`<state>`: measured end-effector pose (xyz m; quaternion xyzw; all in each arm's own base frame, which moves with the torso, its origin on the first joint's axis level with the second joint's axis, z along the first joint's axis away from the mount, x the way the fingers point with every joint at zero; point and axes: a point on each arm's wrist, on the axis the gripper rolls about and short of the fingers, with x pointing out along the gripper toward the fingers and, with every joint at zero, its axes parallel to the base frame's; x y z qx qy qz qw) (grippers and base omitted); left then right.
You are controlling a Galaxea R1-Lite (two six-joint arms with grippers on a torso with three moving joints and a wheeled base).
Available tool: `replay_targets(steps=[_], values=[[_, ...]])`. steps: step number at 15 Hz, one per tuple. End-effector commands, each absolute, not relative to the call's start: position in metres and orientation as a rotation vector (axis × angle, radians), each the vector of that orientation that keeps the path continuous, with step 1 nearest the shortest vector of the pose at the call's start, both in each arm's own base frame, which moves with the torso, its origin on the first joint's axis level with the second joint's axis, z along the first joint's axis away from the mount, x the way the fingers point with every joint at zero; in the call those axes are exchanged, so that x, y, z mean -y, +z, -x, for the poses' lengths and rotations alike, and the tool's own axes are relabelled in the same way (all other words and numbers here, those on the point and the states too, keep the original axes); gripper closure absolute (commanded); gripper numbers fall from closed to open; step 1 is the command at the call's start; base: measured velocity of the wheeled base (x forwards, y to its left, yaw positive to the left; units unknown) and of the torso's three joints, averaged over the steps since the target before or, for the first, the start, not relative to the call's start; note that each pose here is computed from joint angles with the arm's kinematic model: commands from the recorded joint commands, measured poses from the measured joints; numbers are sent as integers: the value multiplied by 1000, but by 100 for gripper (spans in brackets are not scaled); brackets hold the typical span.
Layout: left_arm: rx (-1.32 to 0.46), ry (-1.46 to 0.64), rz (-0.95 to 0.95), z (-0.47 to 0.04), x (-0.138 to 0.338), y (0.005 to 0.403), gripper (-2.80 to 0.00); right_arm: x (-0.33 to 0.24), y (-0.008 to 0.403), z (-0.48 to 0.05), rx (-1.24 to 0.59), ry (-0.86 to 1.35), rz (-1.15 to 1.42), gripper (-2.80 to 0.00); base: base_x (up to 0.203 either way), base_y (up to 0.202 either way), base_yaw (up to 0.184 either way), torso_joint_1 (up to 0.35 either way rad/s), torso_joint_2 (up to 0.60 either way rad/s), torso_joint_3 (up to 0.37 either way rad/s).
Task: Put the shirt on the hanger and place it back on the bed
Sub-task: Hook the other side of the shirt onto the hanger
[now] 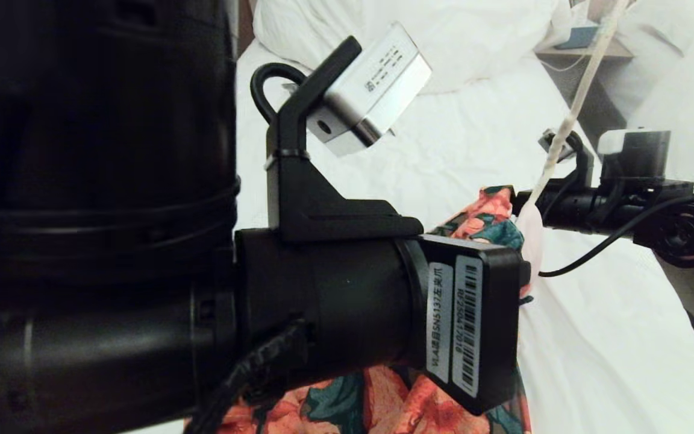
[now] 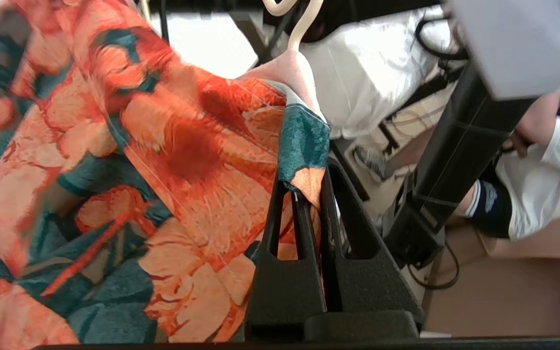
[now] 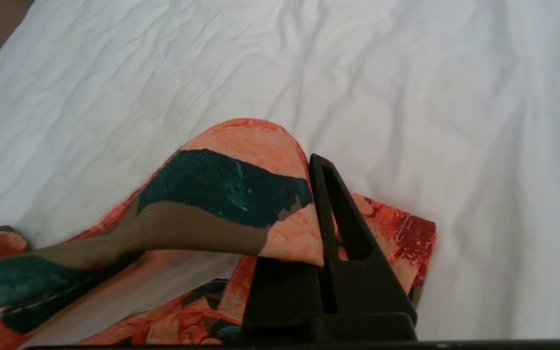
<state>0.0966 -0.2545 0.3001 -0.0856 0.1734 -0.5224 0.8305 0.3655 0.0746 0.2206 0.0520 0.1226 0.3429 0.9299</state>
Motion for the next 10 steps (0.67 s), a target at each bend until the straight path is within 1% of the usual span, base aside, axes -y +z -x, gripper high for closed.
replay_targets(steps=[1, 7, 10], values=[[-383, -1104, 172, -98, 259, 295, 0, -73, 231, -361, -242, 708, -104, 0, 0, 0, 0, 0, 0, 0], [-397, -1101, 161, -99, 264, 291, 0, -60, 248, -360, -300, 703, -122, 0, 0, 0, 0, 0, 0, 0], [-385, -1090, 170, -100, 261, 294, 0, -51, 245, -361, -331, 687, -81, 0, 0, 0, 0, 0, 0, 0]])
